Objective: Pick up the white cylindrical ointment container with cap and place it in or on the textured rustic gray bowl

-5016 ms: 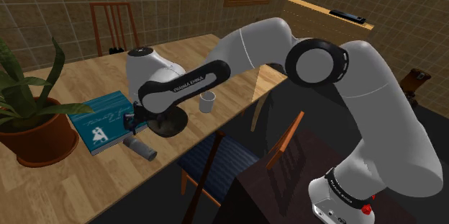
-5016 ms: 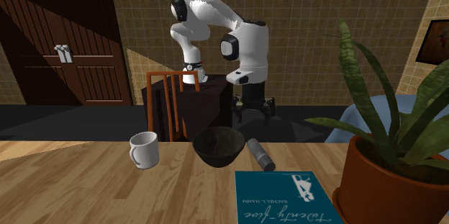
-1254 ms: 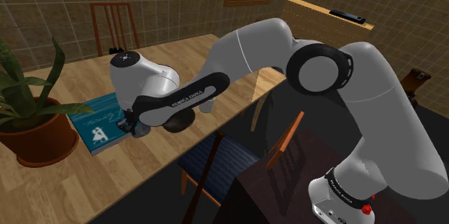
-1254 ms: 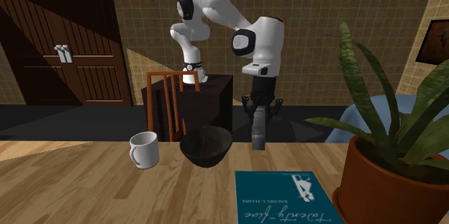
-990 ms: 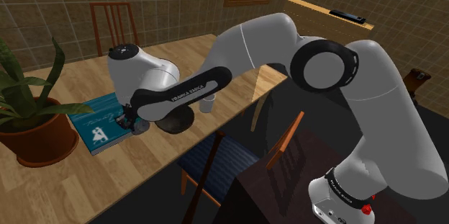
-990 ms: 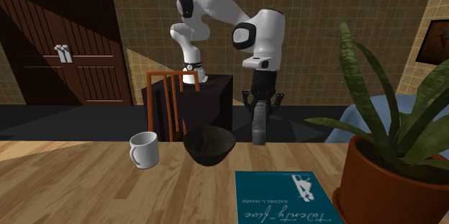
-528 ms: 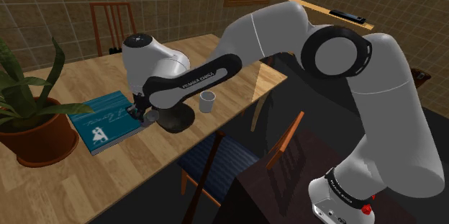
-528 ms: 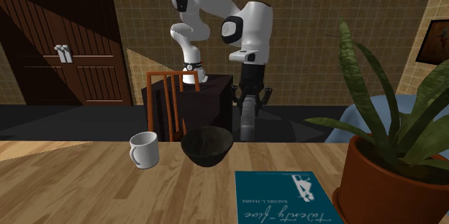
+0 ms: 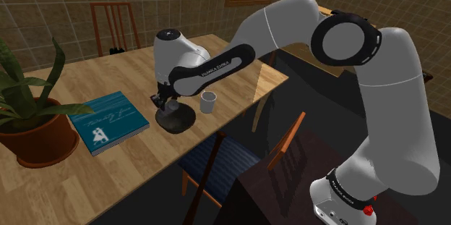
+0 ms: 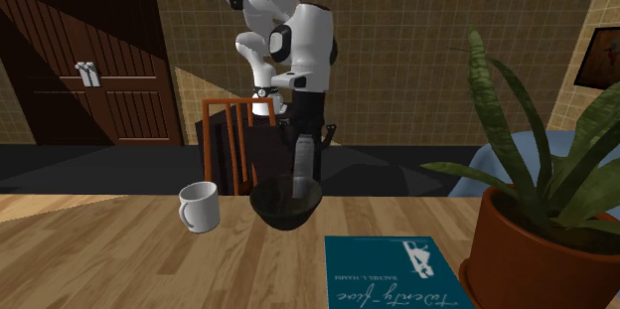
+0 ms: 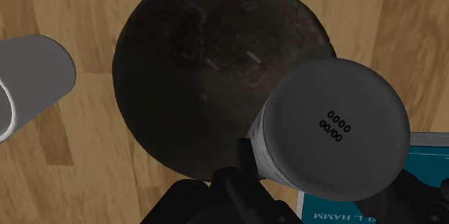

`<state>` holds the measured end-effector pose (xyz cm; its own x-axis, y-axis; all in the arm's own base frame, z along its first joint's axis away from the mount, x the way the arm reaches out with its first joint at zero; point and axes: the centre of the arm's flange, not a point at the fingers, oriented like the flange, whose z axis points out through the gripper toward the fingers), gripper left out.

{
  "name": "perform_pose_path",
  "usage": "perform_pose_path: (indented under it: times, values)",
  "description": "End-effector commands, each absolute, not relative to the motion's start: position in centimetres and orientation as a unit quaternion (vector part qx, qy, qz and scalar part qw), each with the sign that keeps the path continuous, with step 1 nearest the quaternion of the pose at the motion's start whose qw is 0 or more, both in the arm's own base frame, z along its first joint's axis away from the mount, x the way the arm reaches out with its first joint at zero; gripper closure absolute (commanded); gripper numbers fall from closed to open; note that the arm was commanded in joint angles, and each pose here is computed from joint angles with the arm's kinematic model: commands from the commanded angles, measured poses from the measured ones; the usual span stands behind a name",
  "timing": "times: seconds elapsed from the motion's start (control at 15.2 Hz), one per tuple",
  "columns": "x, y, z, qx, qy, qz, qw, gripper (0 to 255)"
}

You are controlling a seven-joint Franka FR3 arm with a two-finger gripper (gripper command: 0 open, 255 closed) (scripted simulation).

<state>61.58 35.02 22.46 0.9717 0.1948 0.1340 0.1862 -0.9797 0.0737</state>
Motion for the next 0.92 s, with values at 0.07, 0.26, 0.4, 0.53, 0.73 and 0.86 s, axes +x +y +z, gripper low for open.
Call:
perform_pose_path:
  times: [0.07, 0.26, 0.4, 0.53, 0.73, 0.86]
  values:
    - [61.7, 34.4, 21.2, 0.992, 0.097, 0.071, 0.030, 255]
    - [61.7, 34.4, 19.6, 0.992, 0.097, 0.071, 0.030, 255]
    - [61.7, 34.4, 18.5, 0.992, 0.097, 0.071, 0.030, 255]
    - [61.7, 34.4, 17.5, 0.992, 0.097, 0.071, 0.030, 255]
    - [61.7, 34.4, 15.9, 0.992, 0.097, 0.071, 0.030, 255]
    - [61.7, 34.4, 15.9, 0.992, 0.097, 0.071, 0.030, 255]
